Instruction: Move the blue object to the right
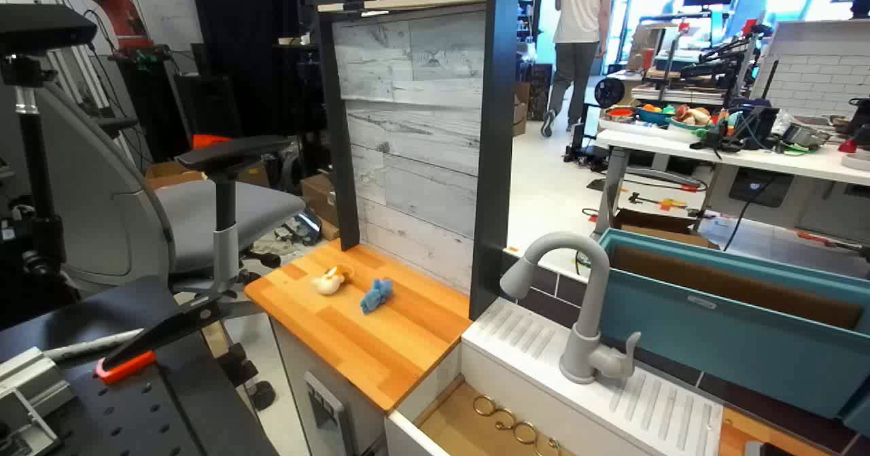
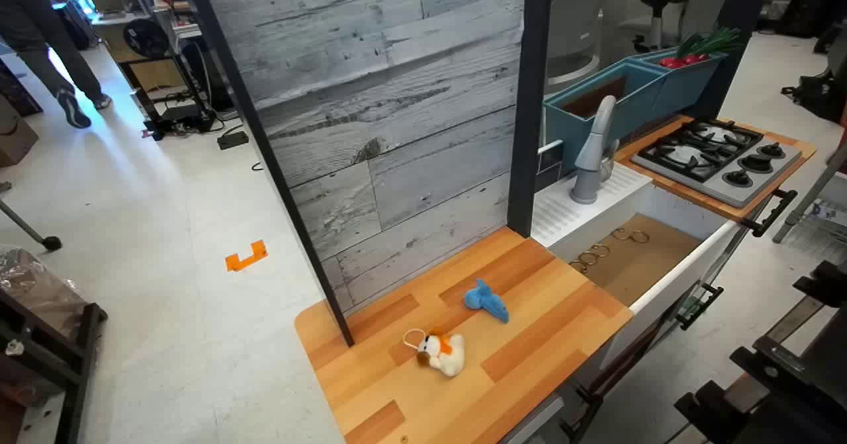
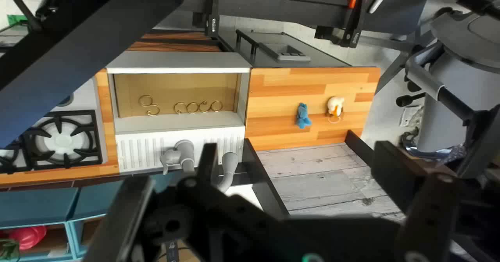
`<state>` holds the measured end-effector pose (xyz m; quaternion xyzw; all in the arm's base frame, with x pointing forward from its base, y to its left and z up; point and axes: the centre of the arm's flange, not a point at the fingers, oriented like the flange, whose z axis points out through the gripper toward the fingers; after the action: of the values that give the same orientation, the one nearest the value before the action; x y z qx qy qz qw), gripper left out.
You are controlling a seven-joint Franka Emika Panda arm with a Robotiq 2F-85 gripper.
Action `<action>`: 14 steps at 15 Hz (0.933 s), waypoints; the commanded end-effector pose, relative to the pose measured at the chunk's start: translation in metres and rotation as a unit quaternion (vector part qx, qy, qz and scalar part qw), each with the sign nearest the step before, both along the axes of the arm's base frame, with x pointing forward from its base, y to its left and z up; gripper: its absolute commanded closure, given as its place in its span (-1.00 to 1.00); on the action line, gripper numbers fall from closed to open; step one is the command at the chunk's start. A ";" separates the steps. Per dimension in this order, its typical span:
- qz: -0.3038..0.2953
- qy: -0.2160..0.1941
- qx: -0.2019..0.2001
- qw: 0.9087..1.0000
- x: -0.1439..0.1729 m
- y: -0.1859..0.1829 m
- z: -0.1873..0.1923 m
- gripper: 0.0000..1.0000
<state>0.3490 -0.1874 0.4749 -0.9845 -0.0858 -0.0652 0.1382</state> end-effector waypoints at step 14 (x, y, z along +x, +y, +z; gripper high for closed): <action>0.008 0.007 -0.035 0.999 0.024 0.034 -0.009 -1.00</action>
<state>0.3543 -0.1757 0.4756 -0.9859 -0.0933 -0.0580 0.1261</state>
